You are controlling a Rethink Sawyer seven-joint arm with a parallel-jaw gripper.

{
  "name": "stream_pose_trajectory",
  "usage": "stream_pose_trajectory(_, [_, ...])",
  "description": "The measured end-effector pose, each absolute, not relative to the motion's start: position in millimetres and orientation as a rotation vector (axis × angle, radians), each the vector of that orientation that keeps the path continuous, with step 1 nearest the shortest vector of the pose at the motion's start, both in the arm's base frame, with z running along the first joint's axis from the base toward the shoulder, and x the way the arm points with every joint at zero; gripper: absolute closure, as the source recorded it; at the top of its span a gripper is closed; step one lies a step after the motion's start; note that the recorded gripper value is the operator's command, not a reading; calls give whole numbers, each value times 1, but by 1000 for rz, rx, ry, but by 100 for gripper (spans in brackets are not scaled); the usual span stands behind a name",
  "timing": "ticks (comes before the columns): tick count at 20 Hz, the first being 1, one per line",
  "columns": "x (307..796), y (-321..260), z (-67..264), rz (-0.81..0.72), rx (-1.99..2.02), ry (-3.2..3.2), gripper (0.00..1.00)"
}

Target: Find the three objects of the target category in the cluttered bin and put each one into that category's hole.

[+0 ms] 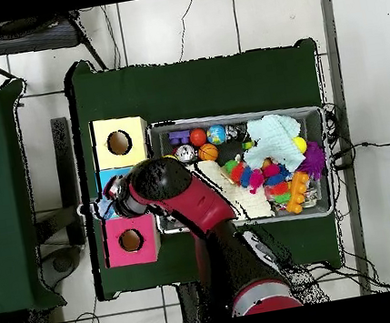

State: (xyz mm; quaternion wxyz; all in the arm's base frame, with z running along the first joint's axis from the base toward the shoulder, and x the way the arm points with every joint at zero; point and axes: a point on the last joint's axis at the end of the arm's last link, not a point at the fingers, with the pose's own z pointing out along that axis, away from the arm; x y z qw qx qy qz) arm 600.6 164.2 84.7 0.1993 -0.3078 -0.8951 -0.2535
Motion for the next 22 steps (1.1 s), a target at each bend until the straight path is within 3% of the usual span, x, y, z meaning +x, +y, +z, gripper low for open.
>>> stream_pose_trajectory(22, [637,157,86,-720,-763,-2591,100])
